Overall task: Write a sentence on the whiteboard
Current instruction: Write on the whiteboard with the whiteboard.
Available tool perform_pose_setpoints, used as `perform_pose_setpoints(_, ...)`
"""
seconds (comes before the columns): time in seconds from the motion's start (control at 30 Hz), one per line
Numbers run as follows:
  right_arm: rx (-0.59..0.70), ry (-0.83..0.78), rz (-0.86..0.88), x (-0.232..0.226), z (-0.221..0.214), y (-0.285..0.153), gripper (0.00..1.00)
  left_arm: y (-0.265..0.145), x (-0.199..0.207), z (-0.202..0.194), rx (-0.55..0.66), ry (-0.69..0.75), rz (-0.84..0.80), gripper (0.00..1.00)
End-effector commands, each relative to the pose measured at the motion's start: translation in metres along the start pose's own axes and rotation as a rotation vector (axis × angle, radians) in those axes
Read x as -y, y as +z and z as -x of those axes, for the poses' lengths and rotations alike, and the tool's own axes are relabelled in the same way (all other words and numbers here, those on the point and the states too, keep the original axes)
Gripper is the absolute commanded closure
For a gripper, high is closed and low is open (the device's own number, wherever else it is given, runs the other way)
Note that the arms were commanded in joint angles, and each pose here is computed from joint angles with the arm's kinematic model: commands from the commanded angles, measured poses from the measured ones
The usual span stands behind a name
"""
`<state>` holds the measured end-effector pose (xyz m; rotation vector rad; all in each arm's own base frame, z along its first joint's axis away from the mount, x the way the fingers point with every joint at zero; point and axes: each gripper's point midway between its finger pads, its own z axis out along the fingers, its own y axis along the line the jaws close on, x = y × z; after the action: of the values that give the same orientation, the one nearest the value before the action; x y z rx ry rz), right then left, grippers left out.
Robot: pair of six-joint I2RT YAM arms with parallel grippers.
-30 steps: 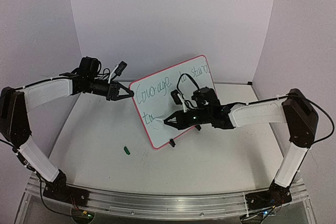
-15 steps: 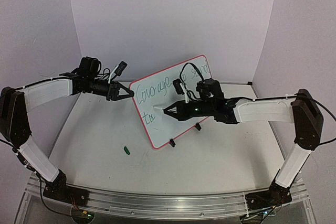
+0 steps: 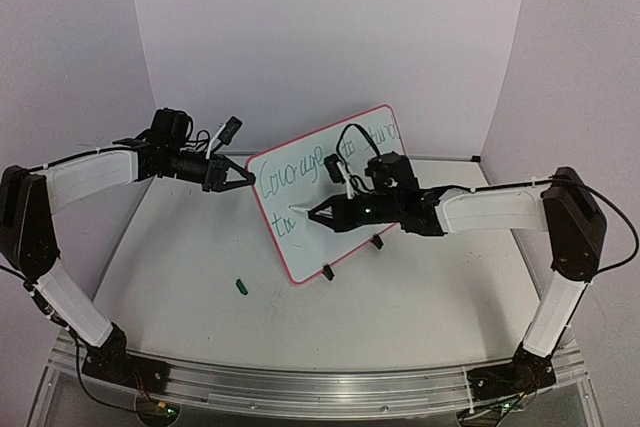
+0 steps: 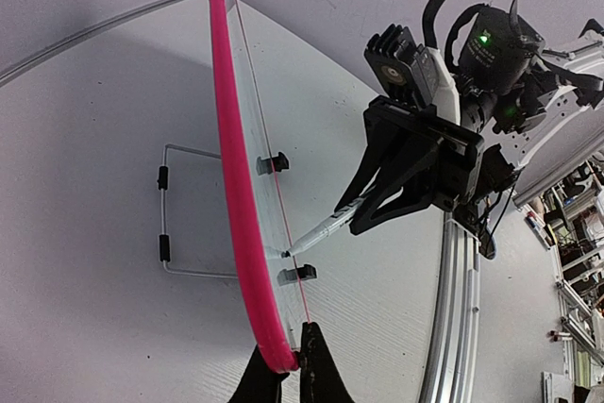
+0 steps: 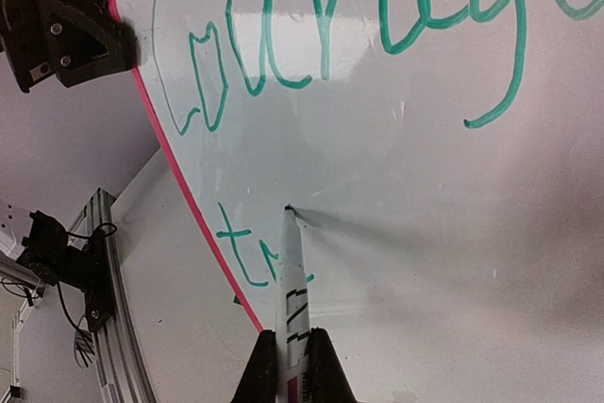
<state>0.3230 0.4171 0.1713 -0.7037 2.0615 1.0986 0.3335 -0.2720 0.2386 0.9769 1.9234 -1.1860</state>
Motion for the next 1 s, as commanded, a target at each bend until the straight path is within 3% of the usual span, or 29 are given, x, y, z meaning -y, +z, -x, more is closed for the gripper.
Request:
perform_pose_setpoints(0.0, 0.007, 0.012, -0.034, 0.009, -0.004, -0.001, 1.00, 0.008, 0.004, -0.011, -0.049, 0.061, 0.007, 1.00)
perform_pose_setpoints(0.37, -0.035, 0.074, -0.068, 0.021, -0.039, -0.010, 1.00, 0.009, 0.004, -0.011, -0.050, 0.061, 0.005, 1.00)
perform_pose_setpoints(0.73, 0.098, 0.003, -0.067, -0.001, 0.015, -0.035, 1.00, 0.009, 0.004, -0.011, -0.050, 0.060, 0.006, 1.00)
perform_pose_setpoints(0.97, 0.107, -0.022, -0.036, -0.008, 0.028, -0.028, 1.00, 0.008, 0.004, -0.011, -0.049, 0.061, 0.007, 1.00)
